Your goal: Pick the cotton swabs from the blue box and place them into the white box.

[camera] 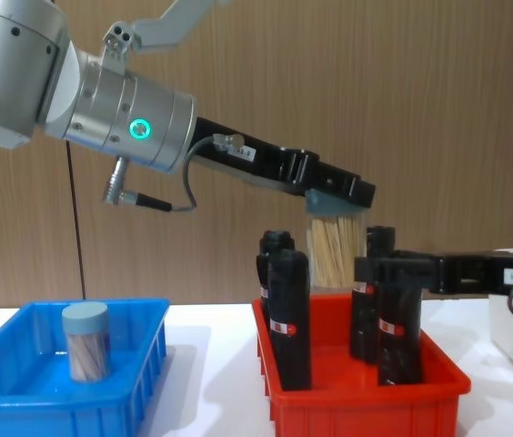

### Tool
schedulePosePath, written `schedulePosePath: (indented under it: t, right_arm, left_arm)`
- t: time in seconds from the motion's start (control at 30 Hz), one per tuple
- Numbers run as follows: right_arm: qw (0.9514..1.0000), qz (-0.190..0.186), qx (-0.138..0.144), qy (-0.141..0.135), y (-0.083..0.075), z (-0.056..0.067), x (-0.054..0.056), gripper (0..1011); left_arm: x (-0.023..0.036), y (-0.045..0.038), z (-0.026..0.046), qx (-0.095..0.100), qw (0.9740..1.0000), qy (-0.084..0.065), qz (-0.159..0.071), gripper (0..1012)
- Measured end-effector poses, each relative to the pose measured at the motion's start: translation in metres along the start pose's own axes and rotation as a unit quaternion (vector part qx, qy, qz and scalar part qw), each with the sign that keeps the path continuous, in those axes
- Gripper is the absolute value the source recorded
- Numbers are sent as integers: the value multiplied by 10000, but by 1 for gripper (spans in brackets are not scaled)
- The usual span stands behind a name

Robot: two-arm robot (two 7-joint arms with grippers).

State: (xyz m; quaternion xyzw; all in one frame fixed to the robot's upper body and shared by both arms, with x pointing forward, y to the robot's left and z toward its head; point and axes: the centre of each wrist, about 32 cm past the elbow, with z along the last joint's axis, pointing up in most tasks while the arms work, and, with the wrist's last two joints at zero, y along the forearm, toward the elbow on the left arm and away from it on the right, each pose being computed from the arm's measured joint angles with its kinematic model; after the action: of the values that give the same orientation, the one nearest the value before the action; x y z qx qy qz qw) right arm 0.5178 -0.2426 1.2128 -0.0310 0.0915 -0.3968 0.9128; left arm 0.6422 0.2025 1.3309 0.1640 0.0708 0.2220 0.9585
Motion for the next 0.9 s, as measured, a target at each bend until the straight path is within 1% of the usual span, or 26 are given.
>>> schedulePosePath:
  t: [0.43, 0.9]
  right_arm:
    - [9999, 137, -7, 58, 155, 45, 64, 1001]
    - [9996, 282, -1, -10, 310, 94, 67, 1001]
  left_arm:
    - [0, 1, 2, -2, 10000, -2, 0, 669]
    - [0, 1, 1, -2, 10000, -2, 0, 669]
